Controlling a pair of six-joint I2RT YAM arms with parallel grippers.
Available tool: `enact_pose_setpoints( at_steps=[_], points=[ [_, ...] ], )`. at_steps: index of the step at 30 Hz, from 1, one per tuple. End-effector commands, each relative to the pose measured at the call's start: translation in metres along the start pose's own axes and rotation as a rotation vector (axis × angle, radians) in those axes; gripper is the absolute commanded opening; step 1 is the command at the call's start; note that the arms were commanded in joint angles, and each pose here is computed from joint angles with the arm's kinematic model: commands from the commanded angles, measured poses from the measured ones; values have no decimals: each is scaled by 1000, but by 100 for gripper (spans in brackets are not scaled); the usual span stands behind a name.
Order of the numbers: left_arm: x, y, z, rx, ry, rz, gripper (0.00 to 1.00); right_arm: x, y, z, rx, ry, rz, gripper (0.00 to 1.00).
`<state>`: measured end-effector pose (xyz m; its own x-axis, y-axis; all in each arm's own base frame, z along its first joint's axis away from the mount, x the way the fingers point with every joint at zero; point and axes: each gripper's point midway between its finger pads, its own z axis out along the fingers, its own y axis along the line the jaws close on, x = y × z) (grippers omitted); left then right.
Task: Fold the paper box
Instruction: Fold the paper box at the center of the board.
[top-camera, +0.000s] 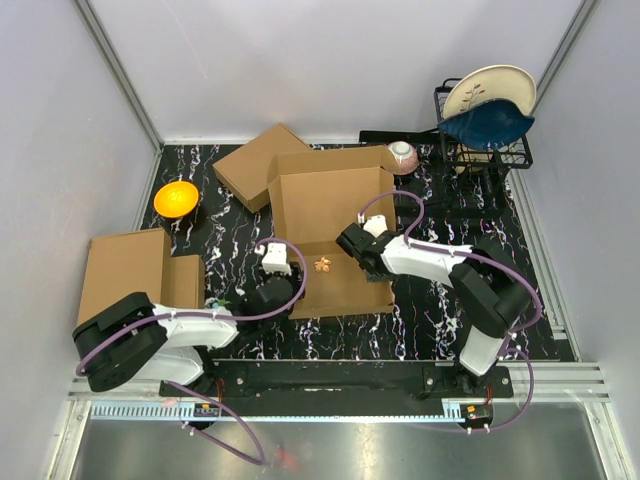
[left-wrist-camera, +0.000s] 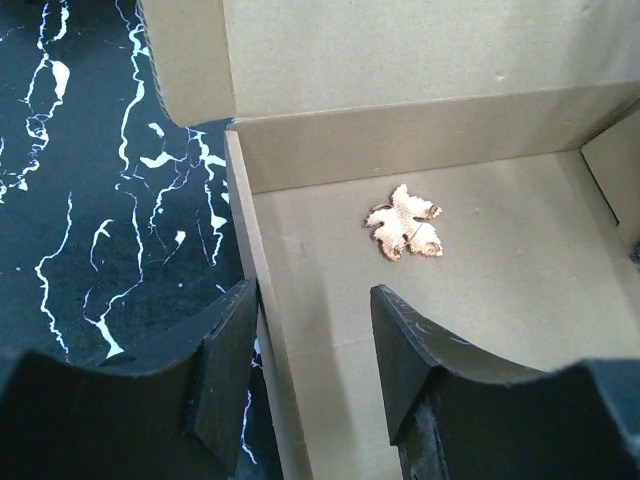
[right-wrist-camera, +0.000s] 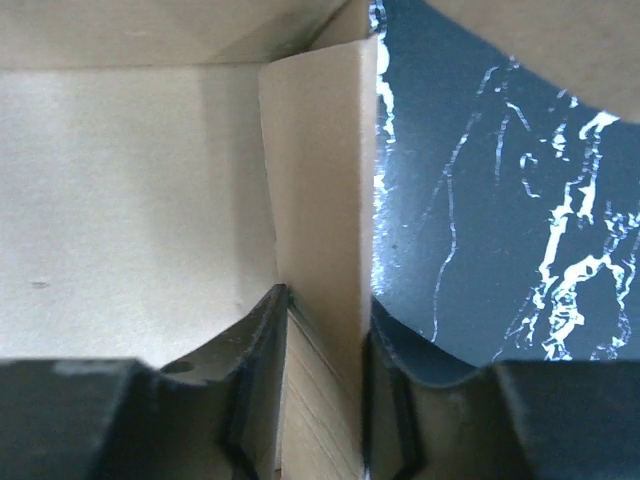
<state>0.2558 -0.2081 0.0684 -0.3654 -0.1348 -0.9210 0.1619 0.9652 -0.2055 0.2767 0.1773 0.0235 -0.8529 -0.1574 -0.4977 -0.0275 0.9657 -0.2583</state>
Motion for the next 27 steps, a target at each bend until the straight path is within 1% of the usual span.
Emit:
enact_pose_setpoints(
  at_steps=[1,3,5,6,7,12,14,15,16,17,18,21,24,27],
  points=[
    [-17,-26,5,98,-55,-52,52,-11,-14,-2,81,-23,-35,32],
    [-15,-30,7,117,-50,-52,52,-7,-15,-1,87,-1,-44,26],
    [-13,-33,7,137,-46,-55,52,-3,-15,-1,91,18,-53,13],
    [-13,-36,7,145,-47,-61,53,-2,-15,-1,92,22,-51,4],
    [-12,-37,7,150,-44,-60,53,0,-14,0,92,30,-52,0],
    [-7,-39,10,150,-28,-56,56,11,-14,4,101,82,-67,0],
    [-8,-38,10,147,-30,-59,56,9,-17,2,116,73,-62,0],
    [-7,-38,11,148,-30,-57,57,7,-18,1,118,66,-59,6],
    [-7,-38,11,147,-29,-55,57,5,-19,-1,123,64,-59,14],
    [-8,-39,11,149,-29,-55,57,-1,-18,-4,118,49,-48,30],
    [-7,-39,10,150,-28,-54,57,-4,-18,-7,116,44,-45,37],
    [-6,-40,11,154,-26,-51,57,-21,-17,-14,113,13,-33,52],
    [-3,-41,11,163,-16,-47,56,-31,-15,-18,113,3,-45,54],
    [-2,-40,11,164,-14,-48,56,-30,-15,-17,120,21,-61,54]
  ],
)
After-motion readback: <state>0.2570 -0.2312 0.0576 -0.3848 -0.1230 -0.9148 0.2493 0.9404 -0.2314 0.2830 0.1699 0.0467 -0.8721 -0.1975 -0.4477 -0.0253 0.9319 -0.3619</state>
